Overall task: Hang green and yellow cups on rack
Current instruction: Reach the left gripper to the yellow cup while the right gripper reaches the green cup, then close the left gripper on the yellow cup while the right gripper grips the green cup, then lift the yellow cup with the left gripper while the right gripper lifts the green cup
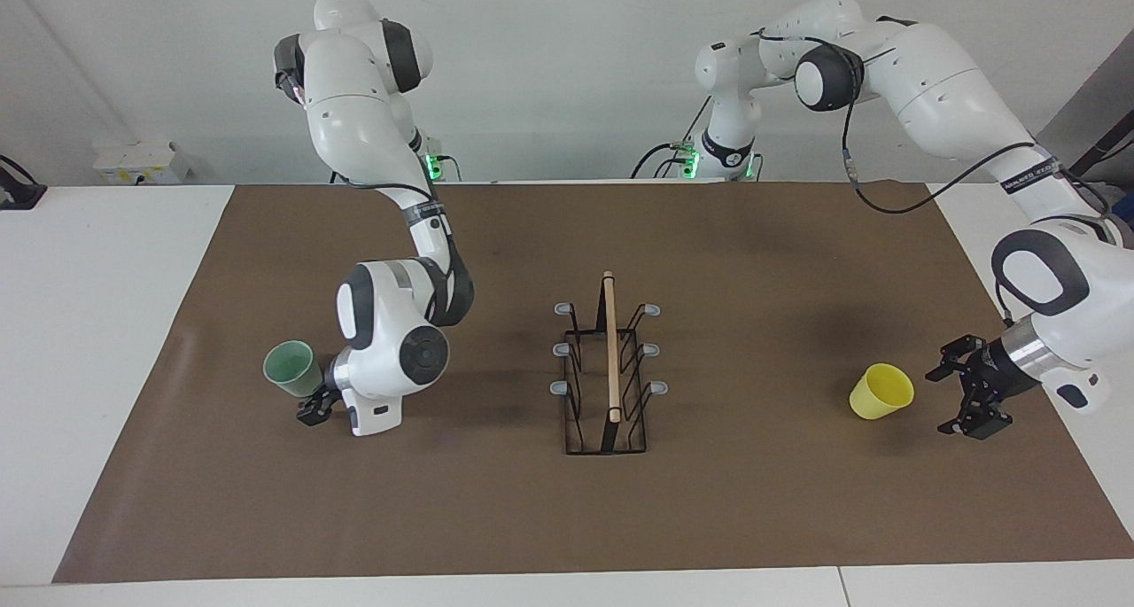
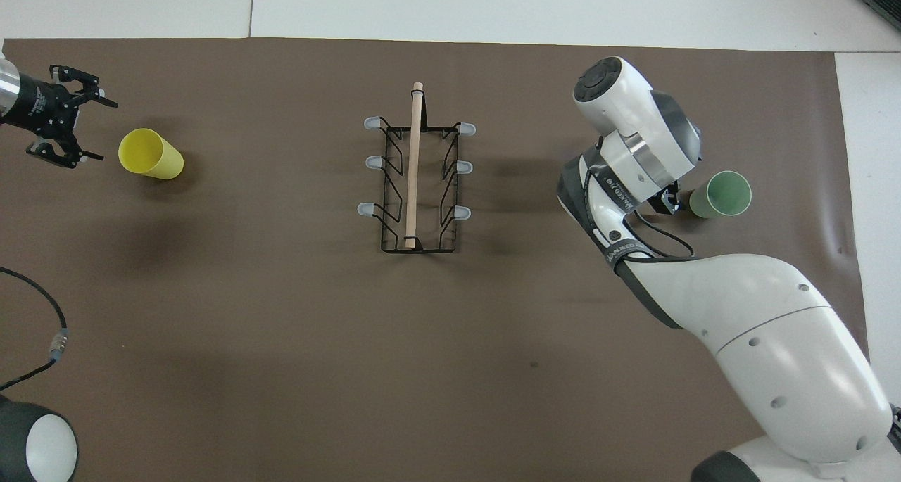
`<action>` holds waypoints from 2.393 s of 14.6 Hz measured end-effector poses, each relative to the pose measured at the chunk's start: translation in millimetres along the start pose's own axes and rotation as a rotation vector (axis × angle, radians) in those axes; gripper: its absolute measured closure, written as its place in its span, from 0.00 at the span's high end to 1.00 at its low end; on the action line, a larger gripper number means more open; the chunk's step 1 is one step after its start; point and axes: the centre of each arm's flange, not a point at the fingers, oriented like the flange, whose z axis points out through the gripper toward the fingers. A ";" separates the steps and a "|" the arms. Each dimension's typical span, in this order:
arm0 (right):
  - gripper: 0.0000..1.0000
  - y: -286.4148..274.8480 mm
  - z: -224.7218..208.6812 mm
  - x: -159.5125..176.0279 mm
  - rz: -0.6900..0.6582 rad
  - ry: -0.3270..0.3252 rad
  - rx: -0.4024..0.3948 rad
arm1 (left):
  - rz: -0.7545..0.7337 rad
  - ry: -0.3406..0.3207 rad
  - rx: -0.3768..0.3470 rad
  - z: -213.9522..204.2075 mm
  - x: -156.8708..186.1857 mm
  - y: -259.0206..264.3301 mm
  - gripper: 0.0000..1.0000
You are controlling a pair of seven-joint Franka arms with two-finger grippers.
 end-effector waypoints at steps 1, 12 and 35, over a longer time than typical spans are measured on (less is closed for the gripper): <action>1.00 -7.5 3.8 9.4 -0.043 -0.056 -0.035 | -0.087 -0.028 -0.012 11.3 6.9 -3.5 1.00; 1.00 -40.6 37.3 50.5 -0.239 -0.345 -0.204 | -0.429 -0.426 -0.074 67.1 13.1 -74.0 1.00; 0.69 -38.6 54.9 21.9 -0.006 -0.422 -0.293 | -0.130 -0.354 -0.278 -9.7 -51.8 -66.4 0.68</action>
